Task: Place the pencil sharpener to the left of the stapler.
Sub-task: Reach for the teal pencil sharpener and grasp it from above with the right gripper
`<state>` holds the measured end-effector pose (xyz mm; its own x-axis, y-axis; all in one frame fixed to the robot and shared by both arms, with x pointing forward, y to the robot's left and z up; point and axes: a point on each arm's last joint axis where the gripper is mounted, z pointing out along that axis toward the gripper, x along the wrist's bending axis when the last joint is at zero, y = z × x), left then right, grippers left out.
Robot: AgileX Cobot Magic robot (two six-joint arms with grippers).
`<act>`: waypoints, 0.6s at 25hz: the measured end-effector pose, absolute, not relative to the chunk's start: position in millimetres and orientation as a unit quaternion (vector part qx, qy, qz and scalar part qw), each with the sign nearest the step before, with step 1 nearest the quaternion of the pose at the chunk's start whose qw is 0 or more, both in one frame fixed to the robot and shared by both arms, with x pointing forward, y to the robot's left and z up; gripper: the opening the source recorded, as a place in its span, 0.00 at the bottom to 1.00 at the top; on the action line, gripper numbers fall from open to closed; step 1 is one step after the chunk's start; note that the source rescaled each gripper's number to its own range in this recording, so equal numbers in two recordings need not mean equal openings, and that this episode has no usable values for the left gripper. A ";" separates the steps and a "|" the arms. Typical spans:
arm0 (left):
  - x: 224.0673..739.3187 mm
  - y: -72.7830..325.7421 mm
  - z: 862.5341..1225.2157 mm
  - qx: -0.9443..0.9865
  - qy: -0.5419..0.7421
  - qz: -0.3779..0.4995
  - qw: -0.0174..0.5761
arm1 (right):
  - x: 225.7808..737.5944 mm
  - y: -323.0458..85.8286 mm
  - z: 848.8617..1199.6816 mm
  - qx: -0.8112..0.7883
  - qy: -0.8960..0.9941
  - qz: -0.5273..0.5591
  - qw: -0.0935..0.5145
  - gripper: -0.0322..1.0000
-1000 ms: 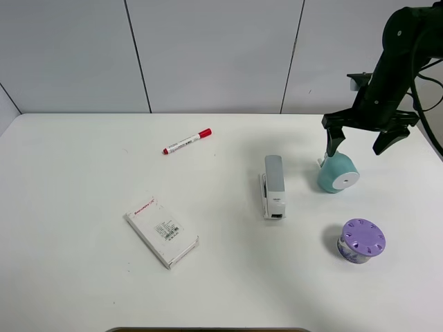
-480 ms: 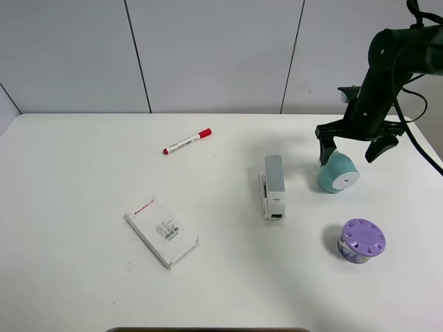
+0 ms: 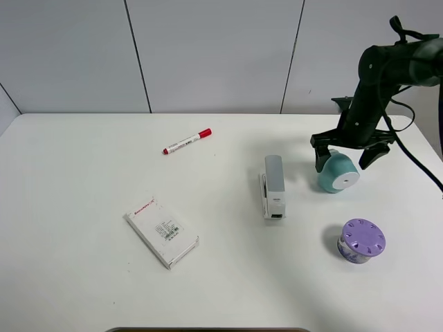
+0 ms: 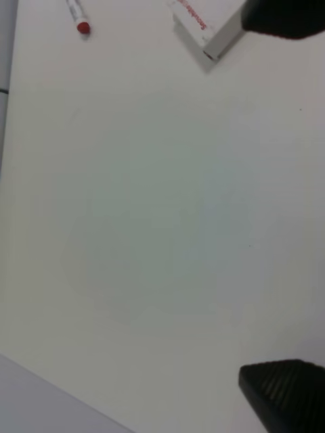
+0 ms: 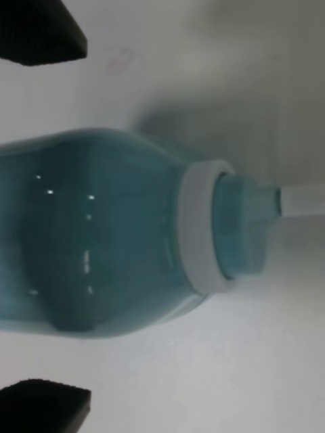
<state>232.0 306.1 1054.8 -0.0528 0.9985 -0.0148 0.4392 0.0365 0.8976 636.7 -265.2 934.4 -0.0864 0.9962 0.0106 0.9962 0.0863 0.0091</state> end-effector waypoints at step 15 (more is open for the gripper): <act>232.0 306.1 1054.8 0.581 0.618 0.379 0.369 | 641.5 -264.0 894.4 -0.673 -0.739 0.014 0.026 1.00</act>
